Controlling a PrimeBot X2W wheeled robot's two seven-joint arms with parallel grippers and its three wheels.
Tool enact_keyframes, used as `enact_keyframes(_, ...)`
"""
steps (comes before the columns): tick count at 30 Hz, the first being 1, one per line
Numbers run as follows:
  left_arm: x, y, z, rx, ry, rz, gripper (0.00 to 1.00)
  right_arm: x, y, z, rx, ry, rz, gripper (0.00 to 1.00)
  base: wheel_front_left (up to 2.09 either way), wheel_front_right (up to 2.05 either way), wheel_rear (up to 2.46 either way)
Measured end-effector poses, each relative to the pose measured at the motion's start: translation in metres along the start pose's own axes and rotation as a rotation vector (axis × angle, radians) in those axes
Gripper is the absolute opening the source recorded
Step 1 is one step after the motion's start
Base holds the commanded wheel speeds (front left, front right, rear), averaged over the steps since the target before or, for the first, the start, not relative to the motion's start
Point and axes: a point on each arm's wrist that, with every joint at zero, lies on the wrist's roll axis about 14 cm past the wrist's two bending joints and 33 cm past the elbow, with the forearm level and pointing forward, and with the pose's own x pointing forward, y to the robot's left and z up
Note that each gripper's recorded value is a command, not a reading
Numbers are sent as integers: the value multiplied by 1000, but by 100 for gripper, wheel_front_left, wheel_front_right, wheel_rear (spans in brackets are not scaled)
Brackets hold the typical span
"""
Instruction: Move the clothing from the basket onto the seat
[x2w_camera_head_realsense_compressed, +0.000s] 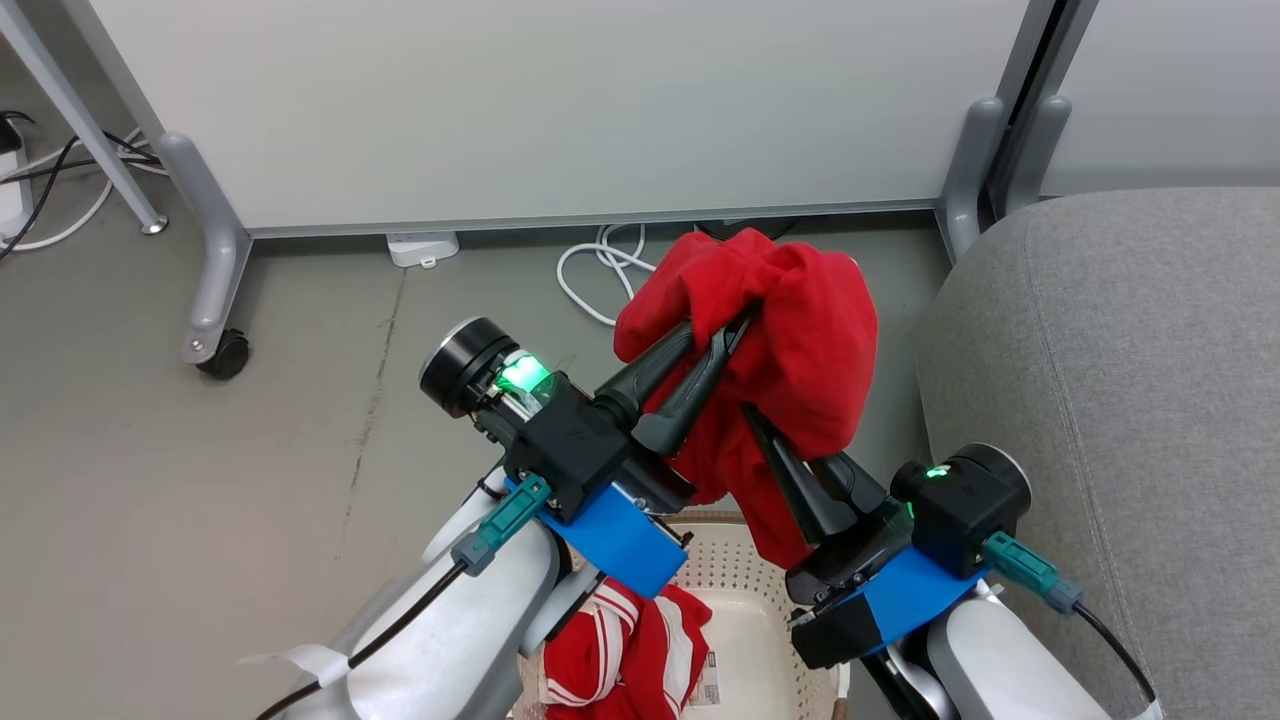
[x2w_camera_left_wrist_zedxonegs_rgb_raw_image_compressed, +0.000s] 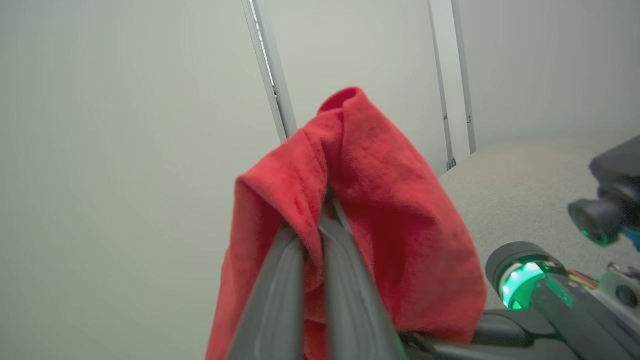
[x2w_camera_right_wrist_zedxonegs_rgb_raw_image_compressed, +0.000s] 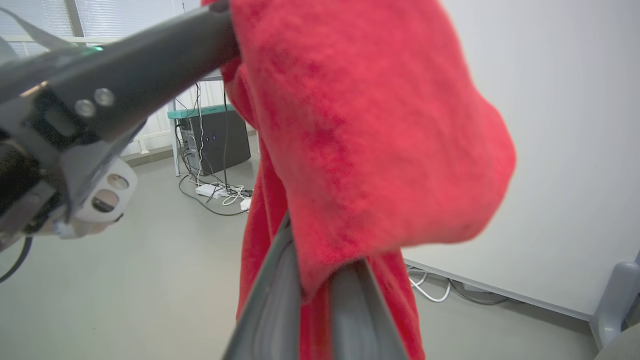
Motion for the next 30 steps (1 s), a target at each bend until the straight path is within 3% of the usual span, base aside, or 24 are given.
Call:
enact_keyframes(18,3,2,-6,6,8,2,100,-3,-12,-2,1,5,-35,0,0,0,0)
enact_keyframes(30,29,-37,-42,-65,54,-145,100,-32,-65,-4,-12,13,-219,0,0,0,0)
